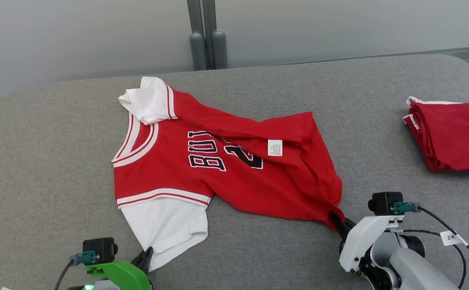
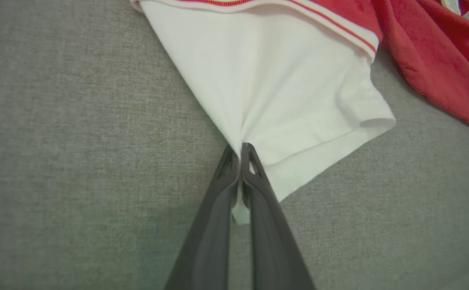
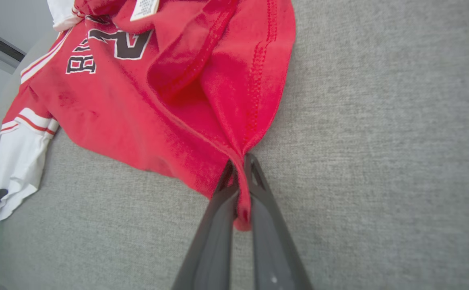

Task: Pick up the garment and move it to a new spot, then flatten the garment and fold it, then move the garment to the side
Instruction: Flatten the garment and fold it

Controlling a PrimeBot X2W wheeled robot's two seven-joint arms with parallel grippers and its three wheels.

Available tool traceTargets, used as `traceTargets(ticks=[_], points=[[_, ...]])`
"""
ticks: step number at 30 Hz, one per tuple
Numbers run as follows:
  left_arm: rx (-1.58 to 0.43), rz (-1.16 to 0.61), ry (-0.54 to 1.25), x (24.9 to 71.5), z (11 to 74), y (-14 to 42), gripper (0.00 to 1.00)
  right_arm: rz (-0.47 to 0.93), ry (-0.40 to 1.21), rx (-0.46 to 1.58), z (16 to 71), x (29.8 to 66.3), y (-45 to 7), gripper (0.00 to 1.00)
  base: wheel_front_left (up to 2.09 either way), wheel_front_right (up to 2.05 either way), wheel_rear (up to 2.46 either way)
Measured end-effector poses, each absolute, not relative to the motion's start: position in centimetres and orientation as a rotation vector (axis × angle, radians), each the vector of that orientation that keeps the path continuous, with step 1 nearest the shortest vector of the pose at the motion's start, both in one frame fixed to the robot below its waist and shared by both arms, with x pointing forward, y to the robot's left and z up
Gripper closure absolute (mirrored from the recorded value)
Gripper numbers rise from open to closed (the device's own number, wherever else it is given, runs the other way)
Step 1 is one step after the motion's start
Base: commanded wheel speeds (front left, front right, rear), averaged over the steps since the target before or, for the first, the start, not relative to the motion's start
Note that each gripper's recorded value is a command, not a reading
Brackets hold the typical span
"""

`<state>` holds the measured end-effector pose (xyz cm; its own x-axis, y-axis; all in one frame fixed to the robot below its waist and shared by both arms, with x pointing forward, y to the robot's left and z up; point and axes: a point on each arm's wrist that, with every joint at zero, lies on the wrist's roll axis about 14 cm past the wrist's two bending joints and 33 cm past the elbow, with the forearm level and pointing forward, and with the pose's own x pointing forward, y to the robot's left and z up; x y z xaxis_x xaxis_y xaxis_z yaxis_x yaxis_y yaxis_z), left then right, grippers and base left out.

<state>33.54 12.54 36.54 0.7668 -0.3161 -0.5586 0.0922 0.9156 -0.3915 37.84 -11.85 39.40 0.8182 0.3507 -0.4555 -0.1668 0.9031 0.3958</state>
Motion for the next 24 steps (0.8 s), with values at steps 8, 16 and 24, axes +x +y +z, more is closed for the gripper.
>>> traceTargets(ticks=[8, 16, 24], points=[[-0.325, -0.254, 0.489, 36.3, 41.5, 13.6, 1.0, 0.358, 0.411, 0.511, 44.8, 39.6, -9.7, 1.0, 0.0, 0.0, 0.0], [-0.103, -0.336, 0.336, 45.2, 50.3, 14.9, 1.0, 0.454, 0.253, 0.525, 52.9, 46.2, -9.4, 1.0, 0.0, 0.0, 0.0], [0.129, -0.297, 0.231, 55.7, 57.7, 17.6, 1.0, 0.448, 0.097, 0.543, 60.3, 55.8, -9.6, 1.0, 0.0, 0.0, 0.0]])
